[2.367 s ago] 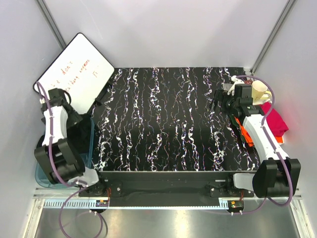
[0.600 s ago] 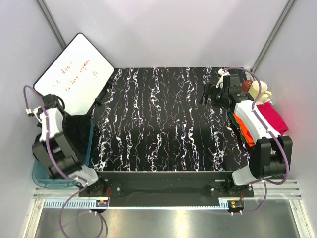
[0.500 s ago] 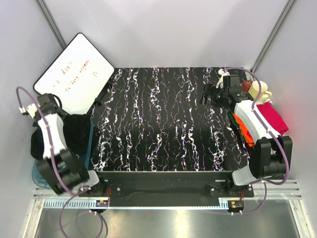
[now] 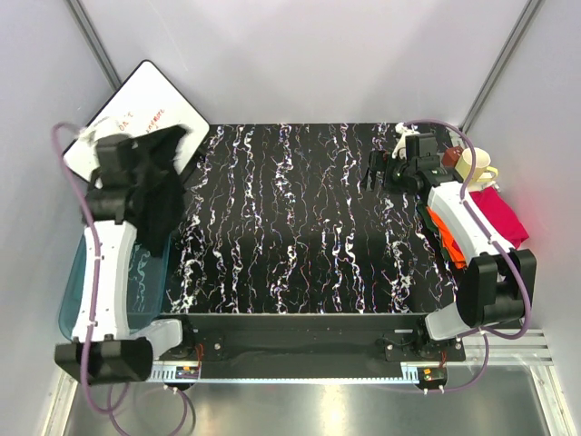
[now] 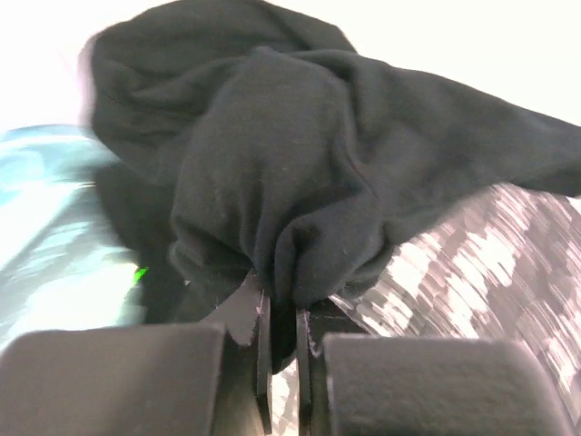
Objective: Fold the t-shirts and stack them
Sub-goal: Move the tshirt to the center of the board, then flatten out the tshirt
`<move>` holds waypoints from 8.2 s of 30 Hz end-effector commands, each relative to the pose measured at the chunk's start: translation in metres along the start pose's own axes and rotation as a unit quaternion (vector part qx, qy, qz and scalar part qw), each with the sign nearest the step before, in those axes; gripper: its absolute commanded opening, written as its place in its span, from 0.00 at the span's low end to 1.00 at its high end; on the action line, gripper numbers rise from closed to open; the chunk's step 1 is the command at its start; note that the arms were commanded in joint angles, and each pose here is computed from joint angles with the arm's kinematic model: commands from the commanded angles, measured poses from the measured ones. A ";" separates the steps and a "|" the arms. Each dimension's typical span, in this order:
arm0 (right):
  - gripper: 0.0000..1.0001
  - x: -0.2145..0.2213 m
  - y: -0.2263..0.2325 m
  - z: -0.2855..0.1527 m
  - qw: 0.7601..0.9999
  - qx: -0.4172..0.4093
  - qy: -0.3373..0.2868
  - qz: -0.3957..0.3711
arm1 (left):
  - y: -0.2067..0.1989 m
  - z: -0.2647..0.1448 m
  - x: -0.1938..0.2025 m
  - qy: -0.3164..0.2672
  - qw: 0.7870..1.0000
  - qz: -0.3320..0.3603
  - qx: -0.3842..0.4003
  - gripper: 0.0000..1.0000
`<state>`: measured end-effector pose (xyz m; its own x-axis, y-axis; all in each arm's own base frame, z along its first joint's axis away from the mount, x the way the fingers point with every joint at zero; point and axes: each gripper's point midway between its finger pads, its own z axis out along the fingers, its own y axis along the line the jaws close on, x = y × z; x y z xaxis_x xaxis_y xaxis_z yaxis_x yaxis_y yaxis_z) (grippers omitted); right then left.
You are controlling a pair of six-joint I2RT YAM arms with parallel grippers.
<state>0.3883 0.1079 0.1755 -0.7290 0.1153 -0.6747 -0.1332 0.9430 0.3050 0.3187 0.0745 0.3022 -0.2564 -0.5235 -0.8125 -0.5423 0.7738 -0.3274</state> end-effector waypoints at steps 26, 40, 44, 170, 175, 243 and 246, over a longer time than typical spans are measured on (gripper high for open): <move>1.00 0.017 -0.007 -0.041 0.999 0.035 -0.028 0.007 | -0.073 -0.041 0.259 0.324 0.929 0.176 0.029 0.99; 1.00 0.050 -0.003 -0.030 0.999 0.007 0.014 0.034 | -0.148 -0.024 0.247 0.281 0.918 0.248 0.131 0.99; 1.00 0.056 0.000 -0.028 0.999 0.001 0.023 0.041 | -0.173 -0.002 0.259 0.292 0.905 0.281 0.132 0.99; 1.00 0.092 0.008 0.017 0.965 0.085 0.243 0.058 | -0.072 0.056 0.241 0.368 0.906 0.206 0.030 0.65; 1.00 0.093 0.012 0.024 0.965 0.073 0.246 0.061 | -0.066 0.057 0.236 0.343 0.916 0.206 0.020 0.86; 1.00 0.056 -0.029 0.047 0.957 0.099 0.269 0.046 | -0.139 0.070 0.147 0.290 0.945 0.141 0.048 0.00; 1.00 0.058 -0.029 0.049 0.957 0.096 0.270 0.047 | -0.082 0.054 0.205 0.363 0.920 0.147 -0.011 0.00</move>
<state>0.3776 0.0980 0.0738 -0.9893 0.0805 -0.1213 0.0637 0.9886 0.1366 0.4158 -0.0923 0.1917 -0.7945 -0.3574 -0.4909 -0.2825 0.9332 -0.2222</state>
